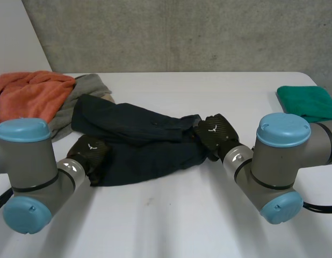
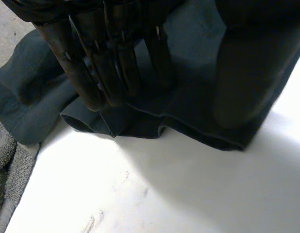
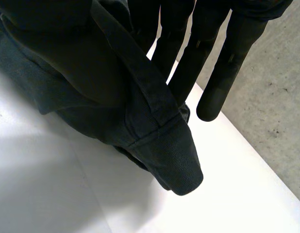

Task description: Fold the laundry.

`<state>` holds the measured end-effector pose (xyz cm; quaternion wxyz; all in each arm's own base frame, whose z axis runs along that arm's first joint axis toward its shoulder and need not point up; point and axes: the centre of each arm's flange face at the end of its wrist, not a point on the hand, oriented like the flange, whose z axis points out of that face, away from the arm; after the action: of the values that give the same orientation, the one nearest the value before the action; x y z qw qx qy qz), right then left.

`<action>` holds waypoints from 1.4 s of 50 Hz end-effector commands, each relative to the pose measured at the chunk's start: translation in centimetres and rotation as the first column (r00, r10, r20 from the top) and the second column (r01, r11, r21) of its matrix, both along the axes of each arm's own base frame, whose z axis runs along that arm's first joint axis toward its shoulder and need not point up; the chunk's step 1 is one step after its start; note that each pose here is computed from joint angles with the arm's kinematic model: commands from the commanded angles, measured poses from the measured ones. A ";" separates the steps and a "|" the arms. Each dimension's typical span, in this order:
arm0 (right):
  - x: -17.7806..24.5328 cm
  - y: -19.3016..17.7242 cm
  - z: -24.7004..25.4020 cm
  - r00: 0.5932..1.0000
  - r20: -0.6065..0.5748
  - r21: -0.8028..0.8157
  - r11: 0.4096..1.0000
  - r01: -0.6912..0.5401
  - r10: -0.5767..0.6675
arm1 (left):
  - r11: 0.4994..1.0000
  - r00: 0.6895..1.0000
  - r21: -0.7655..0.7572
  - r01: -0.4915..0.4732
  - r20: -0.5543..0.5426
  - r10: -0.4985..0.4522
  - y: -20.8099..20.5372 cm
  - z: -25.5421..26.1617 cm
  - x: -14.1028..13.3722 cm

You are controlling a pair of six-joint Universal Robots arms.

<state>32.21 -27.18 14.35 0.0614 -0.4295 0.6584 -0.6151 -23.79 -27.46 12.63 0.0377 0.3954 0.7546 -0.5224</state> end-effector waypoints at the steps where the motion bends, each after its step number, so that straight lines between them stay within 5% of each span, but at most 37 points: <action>1: -0.4 -0.3 0.1 1.000 -0.011 -0.004 1.000 0.025 -0.025 | 1.000 1.000 -0.012 0.010 0.007 -0.010 -0.4 0.0 -0.1; 16: -2.1 0.2 4.0 0.998 0.003 0.028 0.998 0.061 -0.061 | 0.998 0.998 -0.064 0.026 -0.057 -0.030 1.4 5.0 0.0; 22: -1.6 1.1 4.6 0.997 0.035 0.069 0.996 0.062 -0.065 | 0.992 0.995 0.088 0.095 -0.039 -0.091 4.9 3.7 -0.6; 44: 1.9 4.9 10.2 0.958 0.275 0.214 0.976 0.027 -0.087 | 0.983 0.984 0.146 -0.107 -0.125 0.126 2.5 0.9 0.0; 70: 3.6 8.1 16.0 0.822 0.558 0.308 0.948 -0.081 -0.111 | 0.967 0.956 0.134 -0.218 -0.168 0.239 1.5 0.4 -1.2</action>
<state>35.81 -20.51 27.57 0.2696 -0.2421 0.7171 -0.5954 -24.06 -25.65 13.44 -0.0174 0.2620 0.8301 -0.4919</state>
